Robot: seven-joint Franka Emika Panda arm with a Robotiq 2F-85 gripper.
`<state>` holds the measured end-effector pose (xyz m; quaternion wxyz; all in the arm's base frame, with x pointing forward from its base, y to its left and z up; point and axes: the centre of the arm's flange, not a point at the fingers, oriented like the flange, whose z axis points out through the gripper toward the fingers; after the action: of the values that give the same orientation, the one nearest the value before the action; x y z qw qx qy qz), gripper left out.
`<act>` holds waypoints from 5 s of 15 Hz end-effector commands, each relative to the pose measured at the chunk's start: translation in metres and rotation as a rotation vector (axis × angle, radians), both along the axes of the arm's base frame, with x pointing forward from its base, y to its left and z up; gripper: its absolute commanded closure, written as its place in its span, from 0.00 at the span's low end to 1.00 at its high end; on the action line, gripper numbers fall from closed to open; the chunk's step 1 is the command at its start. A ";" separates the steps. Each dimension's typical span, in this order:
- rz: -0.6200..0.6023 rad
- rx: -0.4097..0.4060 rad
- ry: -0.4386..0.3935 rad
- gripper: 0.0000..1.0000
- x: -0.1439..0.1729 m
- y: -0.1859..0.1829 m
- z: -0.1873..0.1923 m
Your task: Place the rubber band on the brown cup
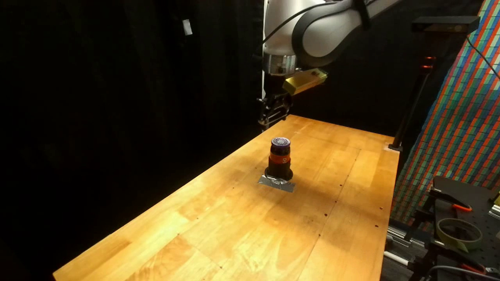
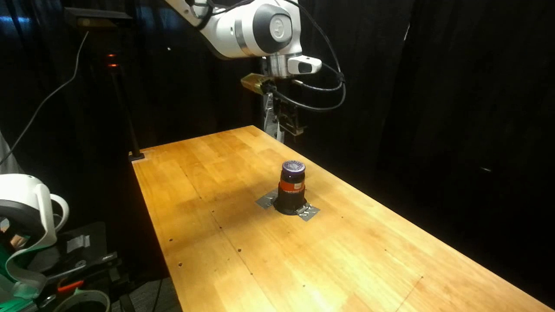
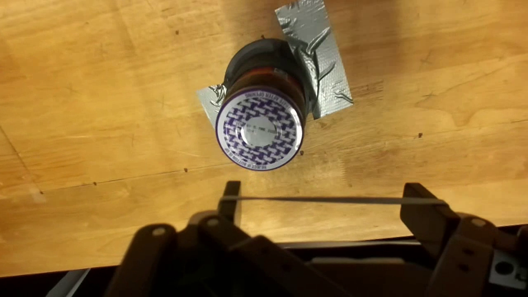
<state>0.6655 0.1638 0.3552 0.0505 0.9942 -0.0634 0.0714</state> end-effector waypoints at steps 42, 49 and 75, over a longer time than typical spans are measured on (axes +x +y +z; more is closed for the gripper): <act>-0.016 0.097 0.080 0.89 -0.093 -0.053 -0.094; -0.134 0.142 -0.306 0.93 -0.155 -0.049 -0.095; -0.288 0.178 -0.840 0.92 -0.215 -0.034 -0.135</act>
<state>0.4678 0.1249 0.2266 -0.0605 0.8787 -0.2204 0.4191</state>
